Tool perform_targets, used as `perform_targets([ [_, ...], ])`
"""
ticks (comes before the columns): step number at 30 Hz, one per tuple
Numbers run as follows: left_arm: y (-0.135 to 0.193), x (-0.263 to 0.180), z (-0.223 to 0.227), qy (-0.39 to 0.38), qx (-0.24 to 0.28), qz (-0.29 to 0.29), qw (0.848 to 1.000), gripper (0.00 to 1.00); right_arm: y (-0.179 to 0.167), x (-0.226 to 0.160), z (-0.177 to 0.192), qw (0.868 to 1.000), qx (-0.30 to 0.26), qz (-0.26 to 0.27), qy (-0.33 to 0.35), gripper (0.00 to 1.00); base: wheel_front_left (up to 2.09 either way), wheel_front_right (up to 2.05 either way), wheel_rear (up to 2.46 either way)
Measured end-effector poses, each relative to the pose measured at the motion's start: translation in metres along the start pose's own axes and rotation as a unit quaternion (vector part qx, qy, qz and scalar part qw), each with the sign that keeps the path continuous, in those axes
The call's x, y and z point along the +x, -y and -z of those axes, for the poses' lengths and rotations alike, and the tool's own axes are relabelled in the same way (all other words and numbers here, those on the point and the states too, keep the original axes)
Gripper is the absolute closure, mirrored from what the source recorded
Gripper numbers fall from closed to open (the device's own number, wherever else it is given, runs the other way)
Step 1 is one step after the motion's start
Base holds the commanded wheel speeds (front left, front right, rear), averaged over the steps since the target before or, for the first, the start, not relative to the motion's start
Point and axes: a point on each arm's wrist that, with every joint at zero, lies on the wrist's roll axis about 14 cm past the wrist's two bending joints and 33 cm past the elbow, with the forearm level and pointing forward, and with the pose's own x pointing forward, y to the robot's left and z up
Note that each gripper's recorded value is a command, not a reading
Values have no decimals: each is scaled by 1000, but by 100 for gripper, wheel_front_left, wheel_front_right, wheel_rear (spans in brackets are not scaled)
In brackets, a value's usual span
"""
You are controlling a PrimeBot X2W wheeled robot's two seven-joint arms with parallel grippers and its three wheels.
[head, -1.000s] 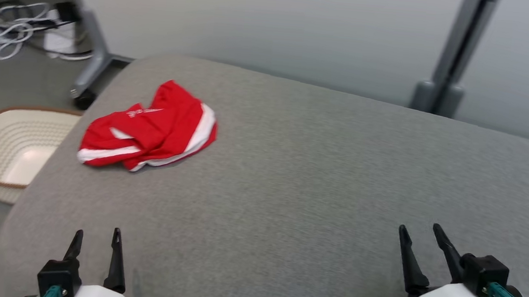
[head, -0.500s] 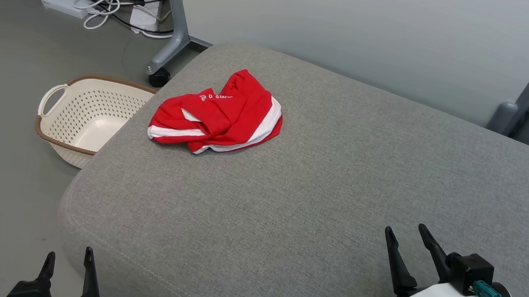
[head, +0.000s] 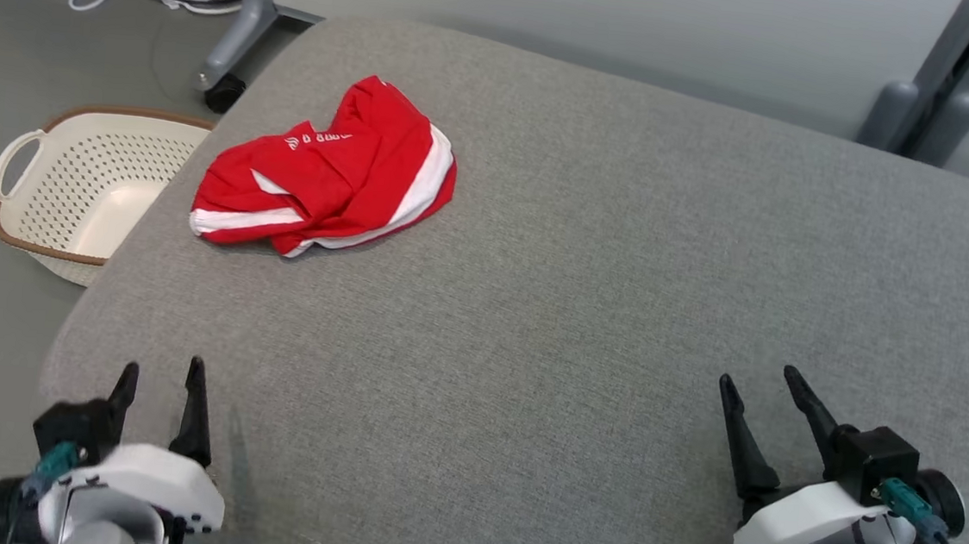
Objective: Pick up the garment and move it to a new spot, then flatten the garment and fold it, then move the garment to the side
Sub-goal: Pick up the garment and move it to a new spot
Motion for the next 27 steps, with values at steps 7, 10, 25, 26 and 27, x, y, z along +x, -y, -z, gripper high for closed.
perform_targets([
  [7,34,75,-30,-2,37,55,998,0,30,11,1,1000,-5,13,10,0,0,0,0],
  [10,44,104,-37,-9,60,69,996,0,43,12,2,1000,-8,21,13,0,0,0,0],
  [25,94,172,-1,-112,94,98,984,0,103,-6,26,996,-1,91,-7,0,0,0,0],
  [26,96,174,-2,-108,96,97,985,0,105,-7,26,995,-1,95,-7,0,0,0,0],
  [27,97,176,-3,-103,99,96,985,59,107,-8,26,995,0,98,-7,0,0,0,0],
])
